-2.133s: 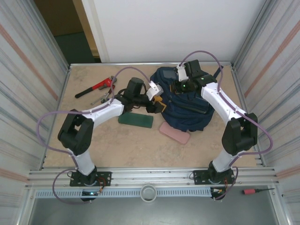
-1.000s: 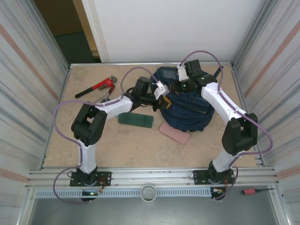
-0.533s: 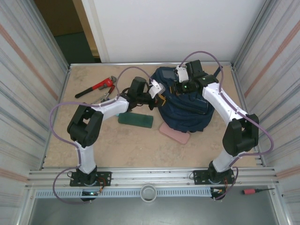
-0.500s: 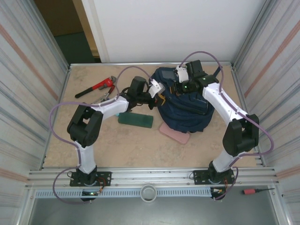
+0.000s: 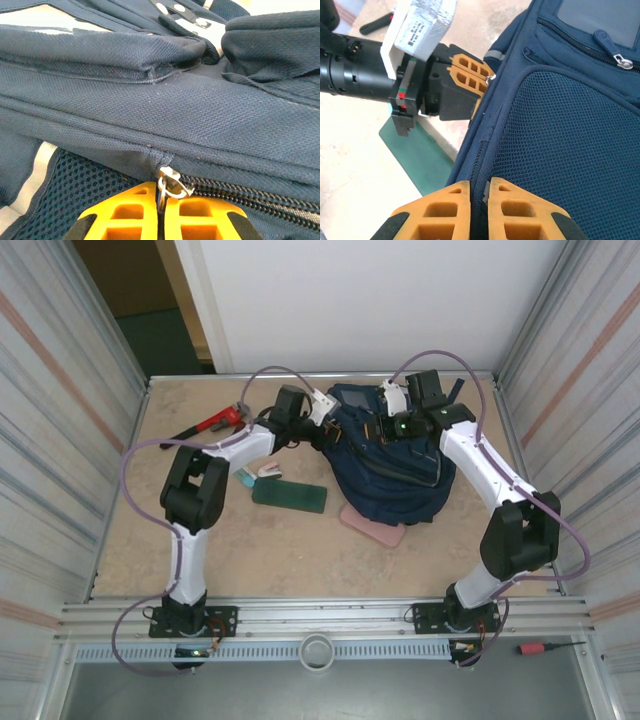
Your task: Pack the student bag
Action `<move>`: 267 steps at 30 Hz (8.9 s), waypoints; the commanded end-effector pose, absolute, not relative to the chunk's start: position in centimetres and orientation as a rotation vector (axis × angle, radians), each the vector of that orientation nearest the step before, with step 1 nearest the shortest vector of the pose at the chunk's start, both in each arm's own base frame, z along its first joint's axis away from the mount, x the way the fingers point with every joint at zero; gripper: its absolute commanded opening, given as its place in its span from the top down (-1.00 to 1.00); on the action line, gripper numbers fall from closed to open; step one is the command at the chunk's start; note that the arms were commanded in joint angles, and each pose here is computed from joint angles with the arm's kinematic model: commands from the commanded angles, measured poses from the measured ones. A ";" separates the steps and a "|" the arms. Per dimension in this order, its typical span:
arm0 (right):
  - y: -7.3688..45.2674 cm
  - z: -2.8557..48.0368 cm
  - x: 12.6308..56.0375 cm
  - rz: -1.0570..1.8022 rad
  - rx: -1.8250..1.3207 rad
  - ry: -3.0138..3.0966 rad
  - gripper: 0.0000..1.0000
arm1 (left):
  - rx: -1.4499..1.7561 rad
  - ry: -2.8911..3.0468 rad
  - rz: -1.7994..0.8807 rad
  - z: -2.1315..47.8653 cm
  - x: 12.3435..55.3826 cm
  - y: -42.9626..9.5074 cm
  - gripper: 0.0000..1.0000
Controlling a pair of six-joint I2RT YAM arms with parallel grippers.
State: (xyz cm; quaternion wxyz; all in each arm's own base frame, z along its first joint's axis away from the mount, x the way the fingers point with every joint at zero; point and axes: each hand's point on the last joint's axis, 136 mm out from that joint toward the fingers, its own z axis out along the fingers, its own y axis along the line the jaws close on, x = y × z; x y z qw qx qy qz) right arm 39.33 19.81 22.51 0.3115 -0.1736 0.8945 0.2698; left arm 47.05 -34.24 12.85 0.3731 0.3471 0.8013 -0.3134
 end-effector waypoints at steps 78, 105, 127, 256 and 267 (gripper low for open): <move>22.9 8.0 20.5 0.494 -0.635 2.722 0.20 | 0.903 1.797 -0.494 19.9 37.8 -27.1 -0.53; 10.9 18.4 26.1 0.886 0.103 2.416 0.49 | 1.921 1.386 -0.435 13.3 38.2 -41.2 -0.54; 8.4 18.2 26.2 0.705 0.199 2.437 0.58 | 1.671 1.541 -0.478 17.4 41.8 -43.2 0.98; 23.1 18.5 28.5 0.940 -0.457 2.225 0.17 | 1.015 1.570 -1.191 31.6 45.4 -41.3 1.00; 15.2 17.5 38.6 0.903 0.445 2.327 0.16 | 1.023 1.564 -1.199 31.7 45.0 -41.9 1.00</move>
